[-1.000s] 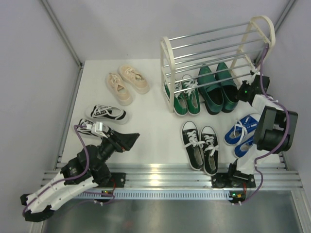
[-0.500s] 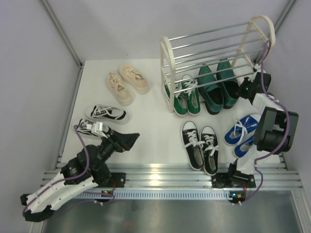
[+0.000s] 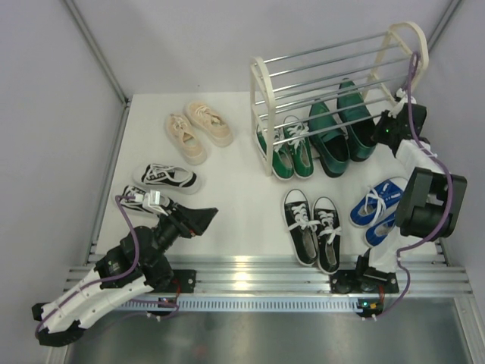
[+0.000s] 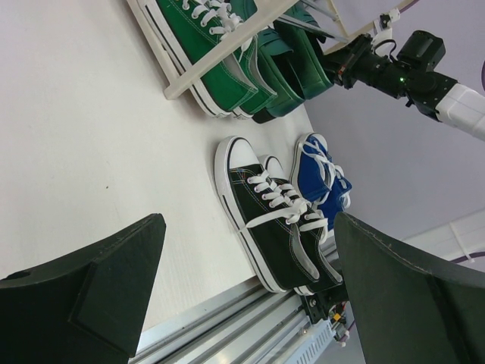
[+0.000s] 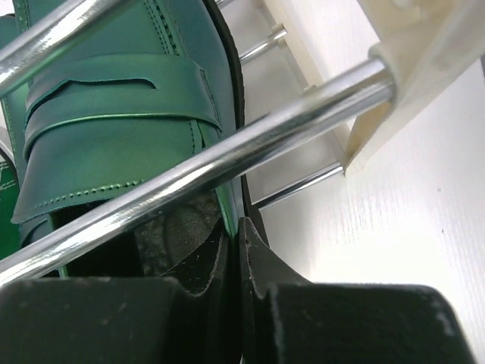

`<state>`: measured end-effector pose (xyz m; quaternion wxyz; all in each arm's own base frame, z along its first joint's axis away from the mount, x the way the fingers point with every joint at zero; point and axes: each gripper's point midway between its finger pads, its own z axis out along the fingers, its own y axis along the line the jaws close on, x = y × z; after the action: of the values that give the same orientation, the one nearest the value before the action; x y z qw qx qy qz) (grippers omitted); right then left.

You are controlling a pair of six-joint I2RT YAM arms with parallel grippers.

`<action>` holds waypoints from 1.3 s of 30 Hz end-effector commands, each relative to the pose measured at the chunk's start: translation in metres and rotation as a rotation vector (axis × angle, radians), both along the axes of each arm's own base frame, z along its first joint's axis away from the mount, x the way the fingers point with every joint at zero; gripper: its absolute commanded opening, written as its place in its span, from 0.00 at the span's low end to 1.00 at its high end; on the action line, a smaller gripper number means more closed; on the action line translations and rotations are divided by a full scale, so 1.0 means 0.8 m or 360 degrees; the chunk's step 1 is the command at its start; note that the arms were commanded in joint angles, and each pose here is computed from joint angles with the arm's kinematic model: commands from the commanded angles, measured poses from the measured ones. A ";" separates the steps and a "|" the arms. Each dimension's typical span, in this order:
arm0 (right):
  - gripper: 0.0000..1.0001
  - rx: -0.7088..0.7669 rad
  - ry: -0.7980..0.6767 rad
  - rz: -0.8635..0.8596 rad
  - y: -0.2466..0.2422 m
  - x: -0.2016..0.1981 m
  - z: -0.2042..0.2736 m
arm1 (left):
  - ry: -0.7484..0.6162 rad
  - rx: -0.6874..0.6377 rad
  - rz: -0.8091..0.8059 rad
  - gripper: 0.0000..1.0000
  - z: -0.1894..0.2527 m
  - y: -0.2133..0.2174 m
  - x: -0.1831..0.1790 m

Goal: Place and organize the shoes onto the shoe shelf
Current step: Place the shoe at the shoe shelf.

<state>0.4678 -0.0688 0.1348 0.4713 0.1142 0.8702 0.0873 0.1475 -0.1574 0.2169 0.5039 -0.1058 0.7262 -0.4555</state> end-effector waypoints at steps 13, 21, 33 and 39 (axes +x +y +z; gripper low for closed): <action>0.04 -0.0153 -0.0216 0.0133 0.016 0.050 0.042 | -0.0054 -0.0032 0.0012 0.98 0.021 0.001 0.003; 0.15 -0.0152 -0.0202 0.0146 0.022 0.057 0.031 | -0.0054 -0.0032 0.0010 0.98 0.022 0.001 0.002; 0.44 -0.0197 -0.0250 0.0124 0.018 0.043 0.047 | -0.0059 -0.0036 0.0002 0.98 0.024 0.000 0.001; 0.49 -0.0260 -0.0352 0.0122 0.011 0.015 0.084 | -0.0076 -0.0043 -0.0005 0.98 0.029 0.002 -0.001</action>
<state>0.4819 -0.0604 0.1475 0.5047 0.0623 0.8588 0.0612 0.1481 -0.1583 0.2153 0.5028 -0.1034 0.7300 -0.4512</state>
